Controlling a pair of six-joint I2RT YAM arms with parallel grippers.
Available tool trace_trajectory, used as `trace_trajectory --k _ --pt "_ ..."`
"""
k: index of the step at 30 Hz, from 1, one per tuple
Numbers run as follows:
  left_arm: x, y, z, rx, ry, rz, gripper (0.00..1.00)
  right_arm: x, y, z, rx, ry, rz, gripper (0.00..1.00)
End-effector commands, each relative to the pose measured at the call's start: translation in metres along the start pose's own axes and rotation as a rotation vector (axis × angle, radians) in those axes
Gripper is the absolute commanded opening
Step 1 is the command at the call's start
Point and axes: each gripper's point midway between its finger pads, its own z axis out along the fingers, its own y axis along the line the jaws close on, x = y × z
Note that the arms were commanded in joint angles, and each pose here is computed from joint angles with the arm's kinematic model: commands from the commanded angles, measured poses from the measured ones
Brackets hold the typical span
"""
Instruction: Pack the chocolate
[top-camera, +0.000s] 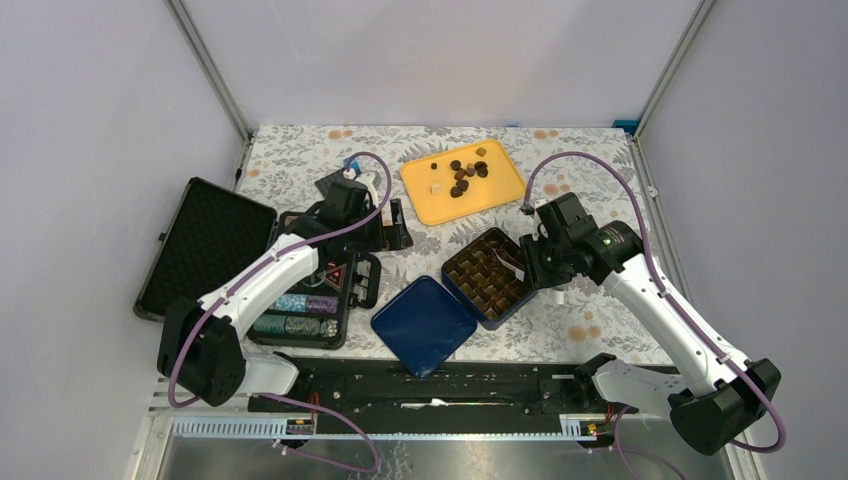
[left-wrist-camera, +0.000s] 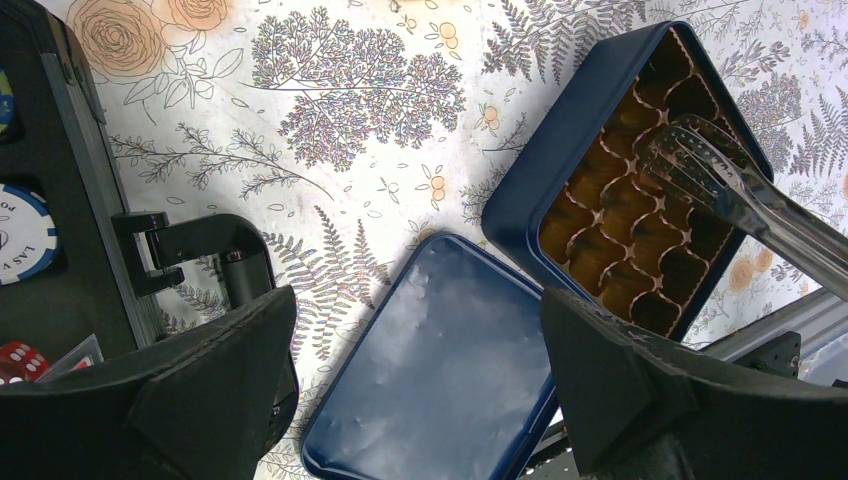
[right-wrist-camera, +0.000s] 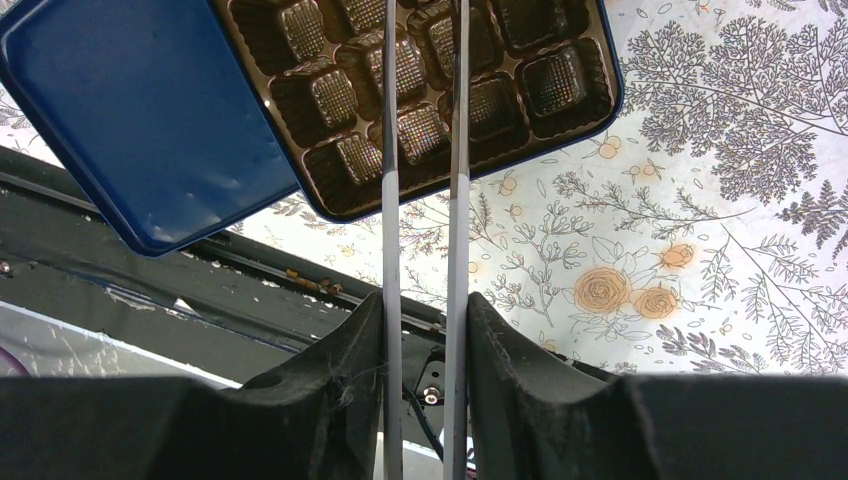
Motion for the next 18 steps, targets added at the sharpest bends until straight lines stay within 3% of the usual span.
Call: trace_trajectory --k 1,18 --pt "-0.0195 -0.0148 -0.0073 0.046 -0.07 0.018 0.99 -0.0039 0.008 -0.0065 -0.035 -0.029 -0.001 0.31" --pt "-0.0159 -0.021 -0.0011 0.057 -0.054 0.03 0.99 -0.0087 0.0054 -0.0112 -0.02 -0.05 -0.012 0.4"
